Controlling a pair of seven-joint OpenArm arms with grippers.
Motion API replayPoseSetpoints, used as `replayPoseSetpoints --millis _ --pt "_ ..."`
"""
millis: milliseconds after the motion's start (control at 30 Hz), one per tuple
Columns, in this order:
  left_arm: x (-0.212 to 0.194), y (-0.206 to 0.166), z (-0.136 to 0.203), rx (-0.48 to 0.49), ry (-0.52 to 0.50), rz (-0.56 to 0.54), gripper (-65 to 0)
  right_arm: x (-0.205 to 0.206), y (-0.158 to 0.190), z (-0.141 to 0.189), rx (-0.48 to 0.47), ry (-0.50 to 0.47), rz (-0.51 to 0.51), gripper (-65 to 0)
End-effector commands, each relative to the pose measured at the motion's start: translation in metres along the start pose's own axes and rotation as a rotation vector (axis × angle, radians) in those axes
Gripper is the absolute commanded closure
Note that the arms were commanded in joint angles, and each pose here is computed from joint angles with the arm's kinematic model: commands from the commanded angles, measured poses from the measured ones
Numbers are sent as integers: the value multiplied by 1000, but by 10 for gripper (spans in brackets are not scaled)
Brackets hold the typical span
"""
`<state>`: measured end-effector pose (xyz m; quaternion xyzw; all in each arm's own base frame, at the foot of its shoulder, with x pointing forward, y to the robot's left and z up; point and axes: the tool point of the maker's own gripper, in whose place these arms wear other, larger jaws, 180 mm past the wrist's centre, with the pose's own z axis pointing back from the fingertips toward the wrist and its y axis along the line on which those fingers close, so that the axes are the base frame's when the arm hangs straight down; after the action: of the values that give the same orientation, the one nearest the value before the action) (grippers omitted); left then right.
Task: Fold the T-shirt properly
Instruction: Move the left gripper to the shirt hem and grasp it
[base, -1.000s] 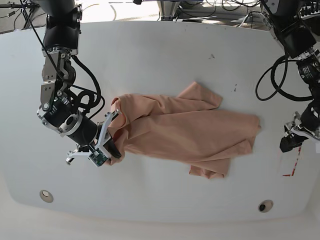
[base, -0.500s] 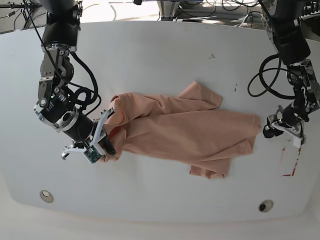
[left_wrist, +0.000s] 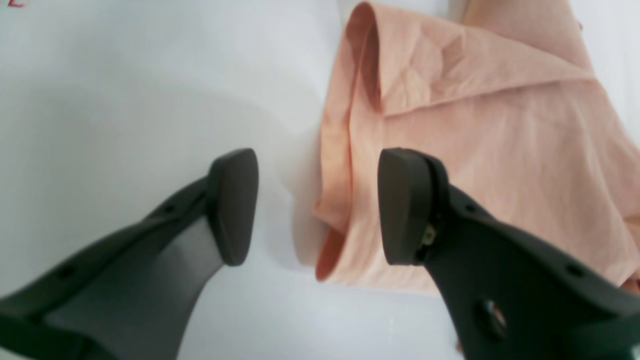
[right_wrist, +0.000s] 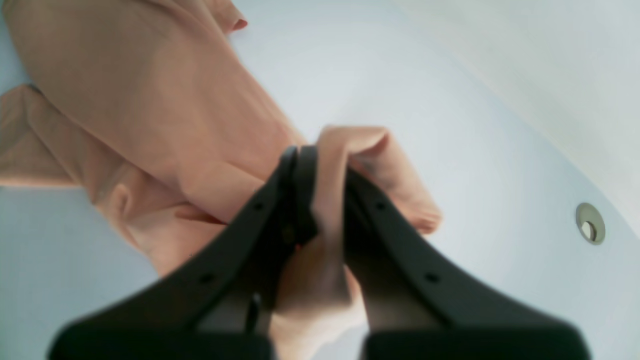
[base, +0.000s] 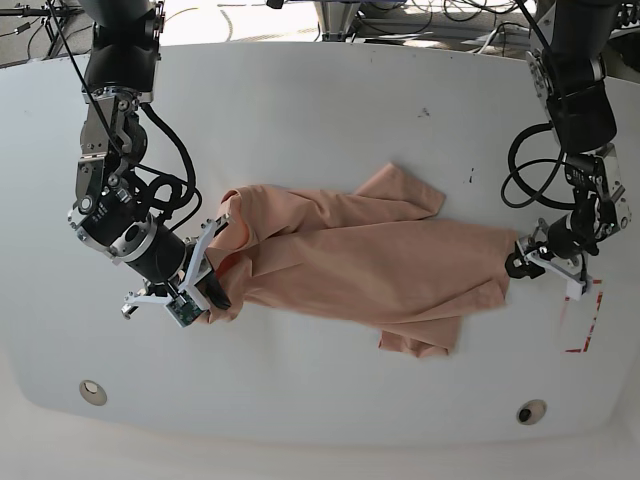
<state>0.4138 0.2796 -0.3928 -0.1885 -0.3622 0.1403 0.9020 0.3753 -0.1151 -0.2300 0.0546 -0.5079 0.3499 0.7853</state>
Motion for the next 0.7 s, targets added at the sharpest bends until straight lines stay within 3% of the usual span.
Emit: replayPoseSetpoints --millis 0,567,667 --pt "21 -2 1 -9 -39 -2 -360 19 -7 5 -18 -63 18 -2" --pt "-14 -38 -26 -62 102 -65 -357 23 -5 3 -16 -77 8 -2" --pt "-17 -37 -26 -61 109 -64 -310 24 -5 2 -17 -79 7 -2"
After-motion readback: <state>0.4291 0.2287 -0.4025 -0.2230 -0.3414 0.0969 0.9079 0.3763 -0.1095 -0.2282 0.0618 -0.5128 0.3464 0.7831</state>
